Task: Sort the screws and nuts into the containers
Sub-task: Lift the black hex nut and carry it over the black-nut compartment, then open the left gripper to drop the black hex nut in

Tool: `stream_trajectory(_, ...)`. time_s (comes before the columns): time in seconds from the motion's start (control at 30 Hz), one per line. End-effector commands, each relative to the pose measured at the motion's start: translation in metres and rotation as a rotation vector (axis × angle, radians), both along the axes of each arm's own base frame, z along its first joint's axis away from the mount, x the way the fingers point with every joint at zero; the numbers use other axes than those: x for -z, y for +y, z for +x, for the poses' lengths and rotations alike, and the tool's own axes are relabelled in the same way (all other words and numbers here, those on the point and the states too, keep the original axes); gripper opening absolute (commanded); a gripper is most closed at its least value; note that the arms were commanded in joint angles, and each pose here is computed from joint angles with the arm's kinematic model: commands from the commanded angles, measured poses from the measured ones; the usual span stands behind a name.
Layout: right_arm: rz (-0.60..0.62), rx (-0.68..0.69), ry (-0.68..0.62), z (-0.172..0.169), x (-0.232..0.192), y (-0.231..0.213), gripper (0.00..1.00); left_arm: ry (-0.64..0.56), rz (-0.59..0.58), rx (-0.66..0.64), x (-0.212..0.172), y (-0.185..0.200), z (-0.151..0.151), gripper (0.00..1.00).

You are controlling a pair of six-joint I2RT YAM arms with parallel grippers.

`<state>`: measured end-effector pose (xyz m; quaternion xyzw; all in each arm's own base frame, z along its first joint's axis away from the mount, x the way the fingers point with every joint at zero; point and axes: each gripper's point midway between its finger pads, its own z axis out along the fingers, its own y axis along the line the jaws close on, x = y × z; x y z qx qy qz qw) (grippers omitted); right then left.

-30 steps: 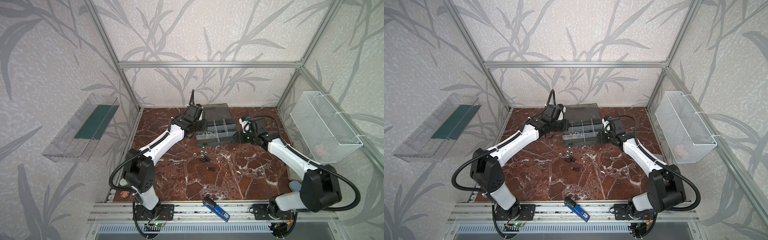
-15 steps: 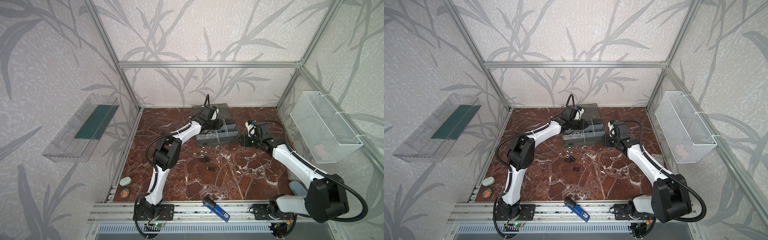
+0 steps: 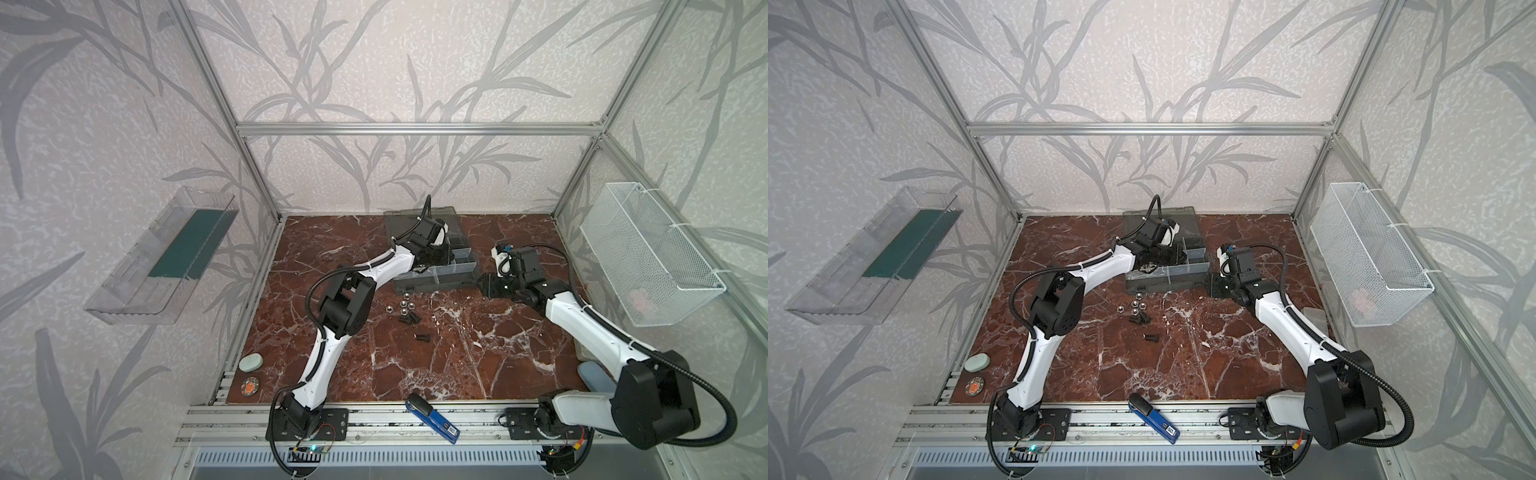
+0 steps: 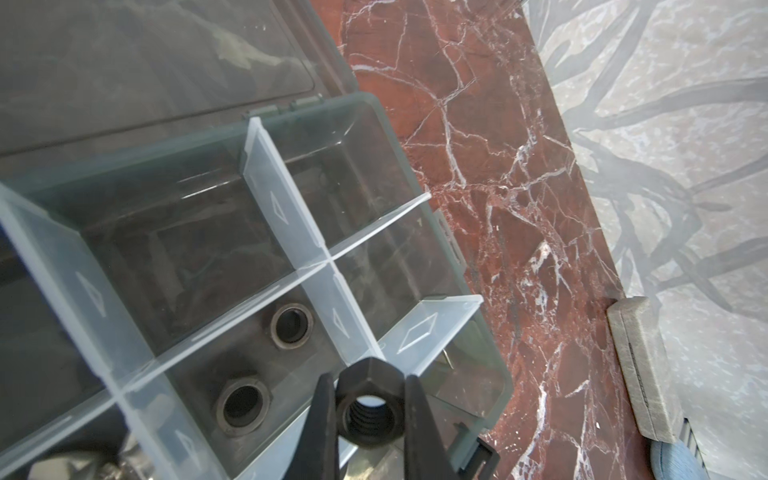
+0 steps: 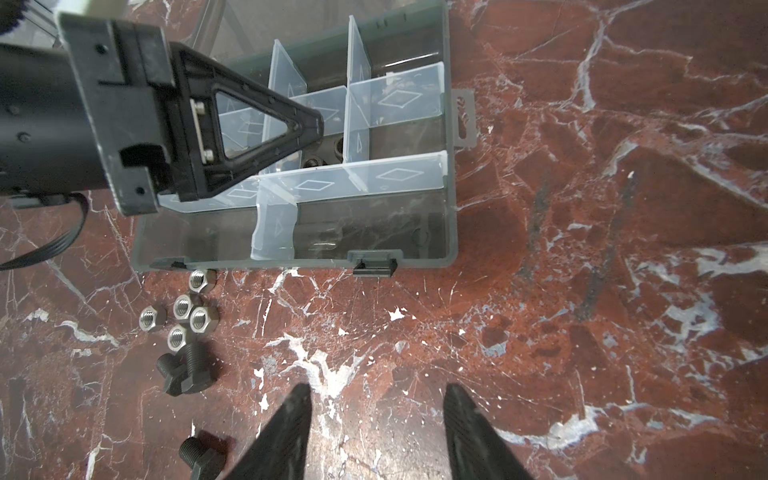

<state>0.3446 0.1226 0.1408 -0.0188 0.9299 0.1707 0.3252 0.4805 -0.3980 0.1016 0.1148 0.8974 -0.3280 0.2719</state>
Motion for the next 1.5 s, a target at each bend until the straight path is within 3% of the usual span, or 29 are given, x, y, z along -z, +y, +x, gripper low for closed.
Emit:
stream_trajectory(0.0,0.010,0.009,-0.028,-0.001,-0.009,-0.002,0.53,-0.013,0.001,-0.019,-0.006,0.000,0.005,0.00)
stream_trajectory(0.43,0.019,0.002,-0.020,-0.005,-0.007,-0.001,0.53,-0.008,0.060,-0.041,0.005,0.009,0.008,0.01)
stream_trajectory(0.57,0.017,0.000,-0.022,-0.006,-0.007,-0.002,0.53,-0.007,0.056,-0.044,0.003,0.009,0.007,0.24)
stream_trajectory(0.8,0.027,-0.015,-0.025,-0.007,-0.010,0.001,0.53,-0.023,0.048,-0.047,-0.008,0.009,0.007,0.46)
stream_trajectory(1.0,0.032,-0.044,-0.038,-0.009,-0.015,0.004,0.53,-0.050,0.028,-0.046,-0.035,0.014,0.004,0.53)
stream_trajectory(1.27,0.122,-0.181,-0.024,-0.015,-0.019,0.030,0.54,-0.113,-0.088,-0.081,-0.106,0.049,-0.025,0.58)
stream_trajectory(1.47,0.159,-0.263,0.002,-0.019,-0.011,0.051,0.54,-0.053,-0.054,-0.126,-0.101,0.088,-0.067,0.62)
